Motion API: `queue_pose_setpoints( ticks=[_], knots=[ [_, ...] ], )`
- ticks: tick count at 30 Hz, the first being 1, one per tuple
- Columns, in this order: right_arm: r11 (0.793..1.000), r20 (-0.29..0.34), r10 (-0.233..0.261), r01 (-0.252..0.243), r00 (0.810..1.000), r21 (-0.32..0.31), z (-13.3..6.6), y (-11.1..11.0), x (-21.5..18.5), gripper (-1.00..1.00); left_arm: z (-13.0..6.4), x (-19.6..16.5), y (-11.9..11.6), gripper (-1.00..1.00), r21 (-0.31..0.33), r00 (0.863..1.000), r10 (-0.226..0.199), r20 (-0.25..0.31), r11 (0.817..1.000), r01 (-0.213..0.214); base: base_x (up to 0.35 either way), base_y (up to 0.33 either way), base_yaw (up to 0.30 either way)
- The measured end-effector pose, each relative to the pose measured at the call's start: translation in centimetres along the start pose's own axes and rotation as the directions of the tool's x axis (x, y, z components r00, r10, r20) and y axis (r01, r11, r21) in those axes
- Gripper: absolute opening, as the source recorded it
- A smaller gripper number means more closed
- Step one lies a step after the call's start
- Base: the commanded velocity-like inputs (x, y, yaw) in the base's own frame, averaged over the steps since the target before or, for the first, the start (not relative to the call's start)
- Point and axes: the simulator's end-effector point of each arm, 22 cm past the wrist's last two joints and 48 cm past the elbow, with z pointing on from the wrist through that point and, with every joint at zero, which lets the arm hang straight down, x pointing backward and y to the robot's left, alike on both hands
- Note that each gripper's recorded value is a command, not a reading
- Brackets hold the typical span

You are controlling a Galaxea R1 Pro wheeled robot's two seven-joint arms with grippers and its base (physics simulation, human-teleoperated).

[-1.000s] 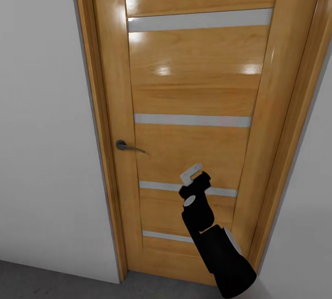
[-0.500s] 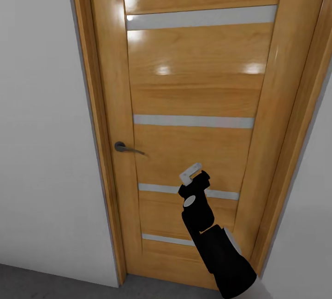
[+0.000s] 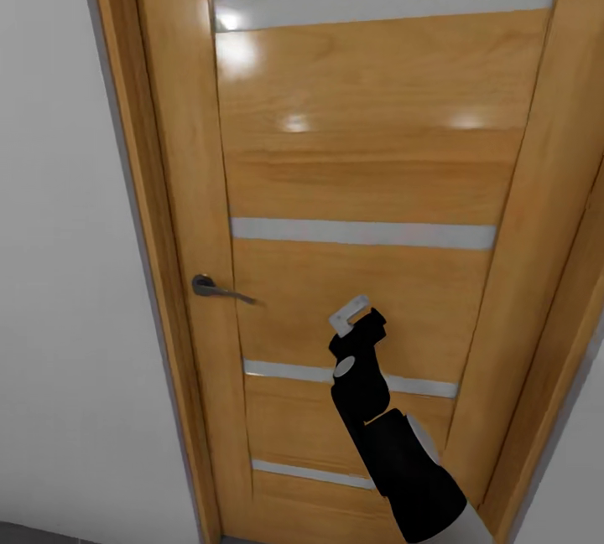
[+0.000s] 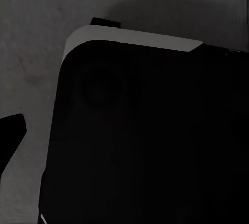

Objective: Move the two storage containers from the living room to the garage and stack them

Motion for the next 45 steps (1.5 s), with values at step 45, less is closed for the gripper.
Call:
queue_pose_setpoints(
  ticks=[45],
  knots=[
    [0.999, 0.076, -0.006, 0.009, 0.997, -0.038, 11.0, -2.8, -4.5, 1.00, 0.0, 0.0, 0.0, 1.00, 0.000, 1.000, 0.001, -0.001, 1.000, -0.001, 0.037, 0.000, 0.000]
  ],
)
